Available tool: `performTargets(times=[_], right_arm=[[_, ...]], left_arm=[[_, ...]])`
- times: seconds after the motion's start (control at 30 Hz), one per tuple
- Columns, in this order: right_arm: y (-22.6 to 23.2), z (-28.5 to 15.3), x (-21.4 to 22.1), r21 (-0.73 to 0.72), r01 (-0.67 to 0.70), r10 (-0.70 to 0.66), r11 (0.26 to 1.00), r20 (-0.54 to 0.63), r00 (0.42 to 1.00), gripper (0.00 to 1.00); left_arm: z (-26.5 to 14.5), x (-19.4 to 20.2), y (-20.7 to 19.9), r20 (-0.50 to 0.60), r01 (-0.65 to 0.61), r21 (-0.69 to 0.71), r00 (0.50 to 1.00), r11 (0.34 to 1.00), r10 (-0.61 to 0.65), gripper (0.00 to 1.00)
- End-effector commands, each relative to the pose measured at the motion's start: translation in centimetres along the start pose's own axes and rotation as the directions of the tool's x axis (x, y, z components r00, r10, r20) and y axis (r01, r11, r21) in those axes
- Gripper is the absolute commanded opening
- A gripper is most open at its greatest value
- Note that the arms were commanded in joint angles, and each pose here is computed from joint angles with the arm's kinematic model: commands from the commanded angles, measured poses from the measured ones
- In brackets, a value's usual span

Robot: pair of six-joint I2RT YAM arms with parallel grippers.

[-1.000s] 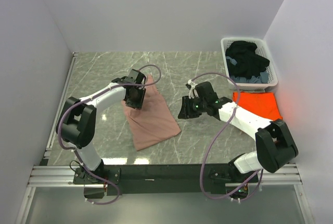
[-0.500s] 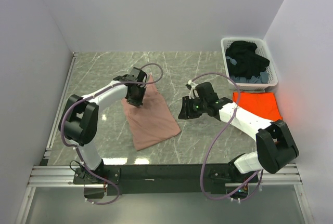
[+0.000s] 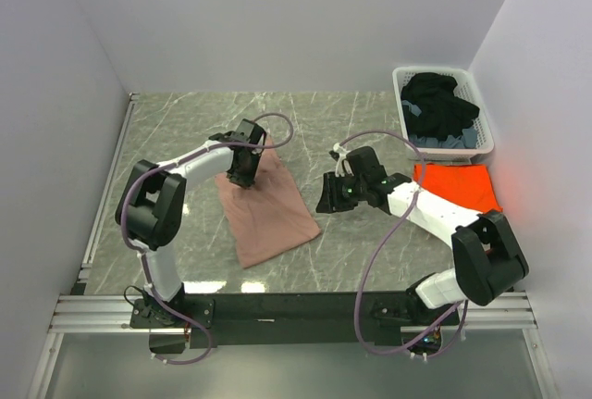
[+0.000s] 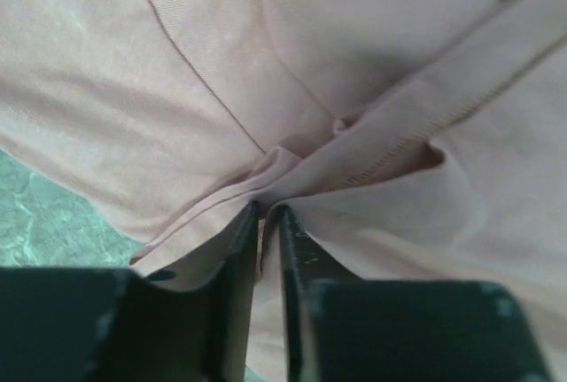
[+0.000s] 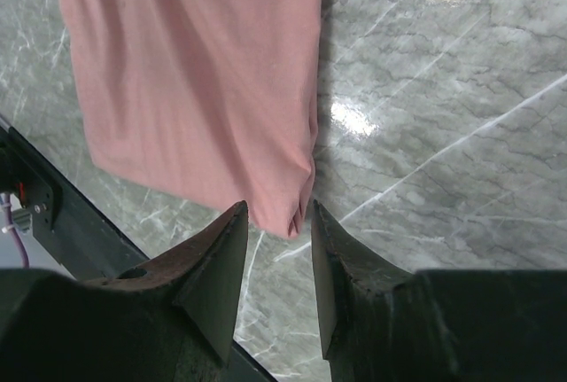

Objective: Fold and stack the t-shirts
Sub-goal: Fold the tshirt

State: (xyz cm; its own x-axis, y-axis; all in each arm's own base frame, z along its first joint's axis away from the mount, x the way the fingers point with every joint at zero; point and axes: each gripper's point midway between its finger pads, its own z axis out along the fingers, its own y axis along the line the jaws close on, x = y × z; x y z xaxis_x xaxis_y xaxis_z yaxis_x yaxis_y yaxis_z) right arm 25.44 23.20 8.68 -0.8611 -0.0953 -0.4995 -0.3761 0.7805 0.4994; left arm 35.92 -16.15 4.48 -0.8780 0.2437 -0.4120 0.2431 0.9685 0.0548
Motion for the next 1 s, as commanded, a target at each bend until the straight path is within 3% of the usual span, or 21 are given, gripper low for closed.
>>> performTargets(times=[0.0, 0.1, 0.17, 0.23, 0.27, 0.37, 0.5, 0.6, 0.67, 0.97], right_arm=[[-0.1, 0.8, -0.3, -0.017, -0.009, 0.009, 1.000, 0.013, 1.000, 0.42], [-0.2, 1.3, -0.3, -0.018, -0.027, 0.027, 0.999, 0.000, 1.000, 0.45], [-0.1, 1.7, -0.7, -0.017, -0.025, 0.025, 1.000, 0.008, 1.000, 0.45], [-0.1, 1.9, -1.4, -0.014, -0.016, 0.016, 1.000, 0.022, 1.000, 0.46], [-0.1, 2.3, -1.8, -0.013, -0.010, 0.010, 1.000, 0.031, 0.999, 0.46], [-0.4, 3.4, -3.2, -0.004, 0.001, 0.000, 1.000, 0.055, 0.998, 0.46], [0.0, 5.1, -6.0, -0.026, 0.030, -0.027, 0.999, 0.092, 0.995, 0.45], [0.2, 6.9, -7.6, -0.047, 0.043, -0.039, 0.998, 0.095, 0.995, 0.45], [0.4, 8.3, -8.5, -0.063, 0.046, -0.040, 0.997, 0.089, 0.995, 0.44], [0.2, 13.4, -9.9, -0.092, 0.032, -0.028, 0.995, 0.045, 0.999, 0.43]], left_arm=[[-0.3, -1.4, 0.5, 0.045, 0.025, -0.039, 0.999, 0.999, -0.024, 0.23], [-1.9, -2.5, 0.6, 0.093, 0.062, -0.037, 0.994, 0.997, -0.058, 0.32], [-3.0, -3.2, 0.8, 0.127, 0.092, -0.043, 0.988, 0.995, -0.086, 0.49], [-4.7, -3.9, 0.9, 0.170, 0.136, -0.031, 0.977, 0.990, -0.129, 0.57], [-5.3, -4.1, 1.2, 0.187, 0.158, -0.040, 0.971, 0.987, -0.148, 0.68], [-7.5, -4.2, 1.6, 0.241, 0.256, -0.030, 0.940, 0.966, -0.242, 0.80], [-10.3, -2.5, 2.3, 0.274, 0.452, 0.001, 0.857, 0.892, -0.435, 0.75], [-10.2, 0.5, 1.0, 0.216, 0.515, 0.062, 0.830, 0.855, -0.515, 0.71], [-9.4, 2.8, -1.0, 0.146, 0.499, 0.121, 0.846, 0.858, -0.513, 0.63], [-7.6, 8.6, -5.8, -0.029, 0.494, 0.203, 0.866, 0.845, -0.500, 0.62]])
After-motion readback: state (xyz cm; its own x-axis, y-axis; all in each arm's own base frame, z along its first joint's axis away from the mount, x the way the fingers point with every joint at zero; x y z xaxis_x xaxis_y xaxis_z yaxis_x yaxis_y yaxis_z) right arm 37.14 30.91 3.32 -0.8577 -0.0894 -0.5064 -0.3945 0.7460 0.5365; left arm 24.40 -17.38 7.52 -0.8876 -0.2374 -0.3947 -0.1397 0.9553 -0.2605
